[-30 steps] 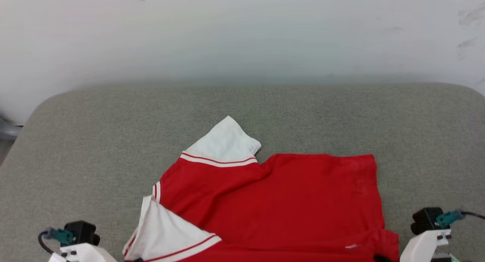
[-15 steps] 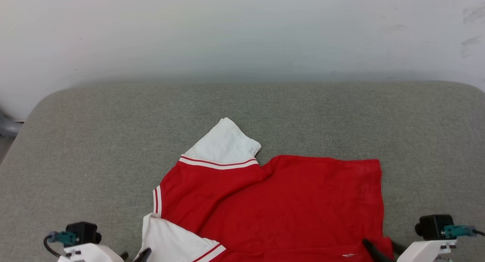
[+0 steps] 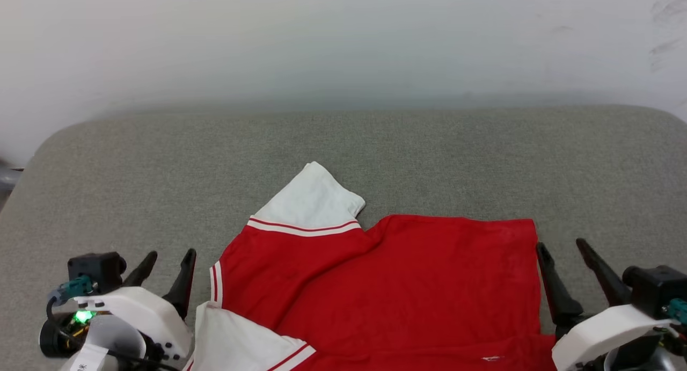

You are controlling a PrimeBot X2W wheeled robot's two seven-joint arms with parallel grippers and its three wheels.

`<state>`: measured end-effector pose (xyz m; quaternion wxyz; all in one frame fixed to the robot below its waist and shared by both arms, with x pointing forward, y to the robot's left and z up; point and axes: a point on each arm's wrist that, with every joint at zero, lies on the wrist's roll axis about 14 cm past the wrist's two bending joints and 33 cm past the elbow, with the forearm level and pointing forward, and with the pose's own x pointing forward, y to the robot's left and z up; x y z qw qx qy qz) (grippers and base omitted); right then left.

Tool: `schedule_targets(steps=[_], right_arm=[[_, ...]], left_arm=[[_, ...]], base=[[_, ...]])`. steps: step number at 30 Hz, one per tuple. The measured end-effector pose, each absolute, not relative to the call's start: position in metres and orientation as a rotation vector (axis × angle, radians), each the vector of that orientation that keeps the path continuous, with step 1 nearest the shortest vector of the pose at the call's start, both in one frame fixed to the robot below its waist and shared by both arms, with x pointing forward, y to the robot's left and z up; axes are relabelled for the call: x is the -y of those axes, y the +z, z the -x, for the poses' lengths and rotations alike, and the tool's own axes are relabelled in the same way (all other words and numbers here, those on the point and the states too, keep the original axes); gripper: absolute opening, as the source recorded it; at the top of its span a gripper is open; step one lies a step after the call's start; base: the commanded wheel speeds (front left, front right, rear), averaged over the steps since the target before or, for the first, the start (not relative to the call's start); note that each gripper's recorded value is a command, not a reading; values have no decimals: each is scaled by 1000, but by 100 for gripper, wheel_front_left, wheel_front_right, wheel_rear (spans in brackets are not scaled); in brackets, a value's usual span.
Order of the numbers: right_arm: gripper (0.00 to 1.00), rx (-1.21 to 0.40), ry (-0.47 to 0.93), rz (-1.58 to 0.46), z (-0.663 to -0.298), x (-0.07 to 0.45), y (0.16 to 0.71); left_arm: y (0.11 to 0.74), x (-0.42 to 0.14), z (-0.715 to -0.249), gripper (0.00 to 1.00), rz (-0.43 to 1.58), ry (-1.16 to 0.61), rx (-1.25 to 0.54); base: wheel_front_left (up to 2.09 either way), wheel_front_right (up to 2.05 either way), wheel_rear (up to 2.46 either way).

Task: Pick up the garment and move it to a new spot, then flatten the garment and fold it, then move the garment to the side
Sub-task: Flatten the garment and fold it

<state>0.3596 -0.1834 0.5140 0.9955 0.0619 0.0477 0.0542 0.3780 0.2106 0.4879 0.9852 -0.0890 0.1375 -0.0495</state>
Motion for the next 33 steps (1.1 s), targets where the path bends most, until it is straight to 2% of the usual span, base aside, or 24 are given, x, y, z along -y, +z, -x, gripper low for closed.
schedule_targets(steps=[7, 13, 22, 33], right_arm=[[100, 3, 94, -98, -379, 182, 539], [100, 9, 82, -98, -402, 182, 537], [100, -63, 24, -103, -418, 199, 506], [100, -118, -88, -132, -409, 232, 477]], left_arm=[[509, -195, -422, 100, 146, -133, -156], [498, -174, -471, 100, 150, -222, -207], [458, -133, -532, 100, 140, -419, -480], [407, -94, -549, 100, 36, -577, -889]], base=[[0, 0, 0], [0, 0, 0], [0, 0, 0], [0, 0, 0]])
